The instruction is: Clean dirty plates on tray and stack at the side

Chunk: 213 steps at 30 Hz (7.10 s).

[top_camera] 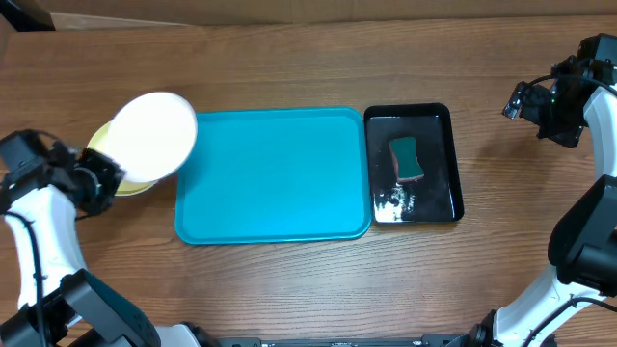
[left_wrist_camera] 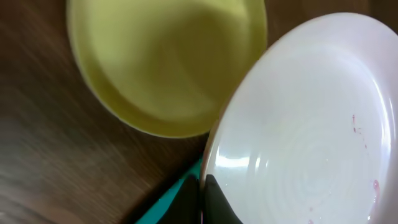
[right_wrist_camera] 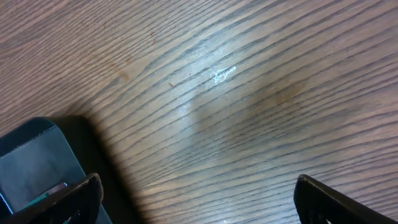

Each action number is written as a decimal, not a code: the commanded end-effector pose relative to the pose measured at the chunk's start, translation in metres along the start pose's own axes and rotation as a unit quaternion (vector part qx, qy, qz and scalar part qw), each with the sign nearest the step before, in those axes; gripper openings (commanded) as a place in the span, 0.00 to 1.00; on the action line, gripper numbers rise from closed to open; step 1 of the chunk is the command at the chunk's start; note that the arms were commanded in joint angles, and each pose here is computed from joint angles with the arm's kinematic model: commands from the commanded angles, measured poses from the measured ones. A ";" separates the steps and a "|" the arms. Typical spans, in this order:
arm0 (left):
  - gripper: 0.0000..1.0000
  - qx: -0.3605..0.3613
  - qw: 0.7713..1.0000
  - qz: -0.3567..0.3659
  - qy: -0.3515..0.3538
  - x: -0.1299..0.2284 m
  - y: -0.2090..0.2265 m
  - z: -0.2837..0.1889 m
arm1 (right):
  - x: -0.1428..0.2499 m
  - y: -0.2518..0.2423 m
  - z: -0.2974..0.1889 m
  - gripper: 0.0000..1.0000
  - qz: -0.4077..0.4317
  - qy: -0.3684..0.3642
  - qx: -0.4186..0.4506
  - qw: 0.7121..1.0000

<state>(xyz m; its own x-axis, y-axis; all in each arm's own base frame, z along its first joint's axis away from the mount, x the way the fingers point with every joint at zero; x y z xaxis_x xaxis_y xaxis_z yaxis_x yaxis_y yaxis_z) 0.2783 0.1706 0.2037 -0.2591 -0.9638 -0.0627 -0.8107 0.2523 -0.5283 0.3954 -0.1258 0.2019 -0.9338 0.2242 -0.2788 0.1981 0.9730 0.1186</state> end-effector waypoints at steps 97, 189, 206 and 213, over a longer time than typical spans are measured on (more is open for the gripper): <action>1.00 0.053 0.907 0.377 0.180 0.200 -0.092 0.094 | -0.006 0.002 -0.019 1.00 0.000 -0.029 0.001 1.000; 1.00 0.053 0.907 0.377 0.180 0.200 -0.092 0.094 | 0.254 0.099 -0.270 1.00 -0.200 -0.701 -0.091 0.678; 1.00 0.053 0.907 0.377 0.180 0.200 -0.092 0.094 | 0.271 0.091 -0.146 1.00 -0.200 -0.771 -0.102 0.596; 1.00 0.053 0.907 0.377 0.180 0.200 -0.092 0.094 | 0.268 0.091 -0.099 1.00 -0.205 -0.719 -0.108 0.655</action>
<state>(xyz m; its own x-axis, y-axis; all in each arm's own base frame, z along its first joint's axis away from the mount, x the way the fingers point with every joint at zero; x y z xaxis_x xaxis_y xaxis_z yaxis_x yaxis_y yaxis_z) 0.3500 -0.0523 0.1618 -0.8884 -0.4246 -0.1747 -0.2773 0.7994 -0.5329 0.1299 0.0163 0.2466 0.4255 -0.0882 -0.9007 -0.1585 0.9726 -0.1701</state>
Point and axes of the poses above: each gripper's point midway between its finger pads, its own z axis out along the fingers, its own y axis along the line the jaws close on, x = y × z, the point moved 10 cm from there along -z, back along the fingers, and after that the axes turned 14 degrees about -z, right-handed, at the moved point
